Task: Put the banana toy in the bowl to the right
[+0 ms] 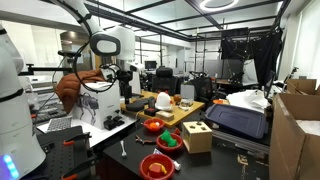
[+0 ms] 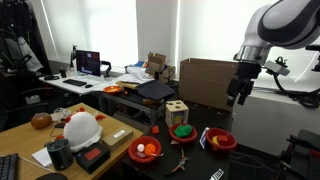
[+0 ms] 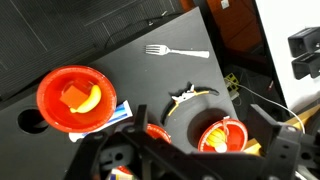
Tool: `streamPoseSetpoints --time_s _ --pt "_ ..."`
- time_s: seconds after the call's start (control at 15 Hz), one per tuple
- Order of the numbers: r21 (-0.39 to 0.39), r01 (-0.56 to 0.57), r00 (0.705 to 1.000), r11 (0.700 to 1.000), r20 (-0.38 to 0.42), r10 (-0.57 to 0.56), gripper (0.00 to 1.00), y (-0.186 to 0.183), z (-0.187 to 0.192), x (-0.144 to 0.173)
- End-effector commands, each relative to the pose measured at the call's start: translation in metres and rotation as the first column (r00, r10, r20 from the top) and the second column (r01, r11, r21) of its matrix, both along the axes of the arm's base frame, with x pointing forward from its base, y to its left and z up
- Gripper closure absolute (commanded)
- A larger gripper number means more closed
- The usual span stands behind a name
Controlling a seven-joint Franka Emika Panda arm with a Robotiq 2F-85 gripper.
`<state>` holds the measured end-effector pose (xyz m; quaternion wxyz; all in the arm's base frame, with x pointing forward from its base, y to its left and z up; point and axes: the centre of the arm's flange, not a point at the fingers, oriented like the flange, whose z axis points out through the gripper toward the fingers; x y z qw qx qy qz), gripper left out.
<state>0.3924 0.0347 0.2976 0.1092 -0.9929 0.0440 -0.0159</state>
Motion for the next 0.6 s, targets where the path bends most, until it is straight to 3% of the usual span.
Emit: streamPoseSetpoints --time_s 0.0,0.53 --pt "-0.002 -0.008 1.0 1.0 -0.023 0.008 0.0 0.0017 0.0065 -0.0155" --pt "-0.023 -0.027 0.997 0.999 -0.077 0.025 0.0 0.004 0.0031 -0.0209"
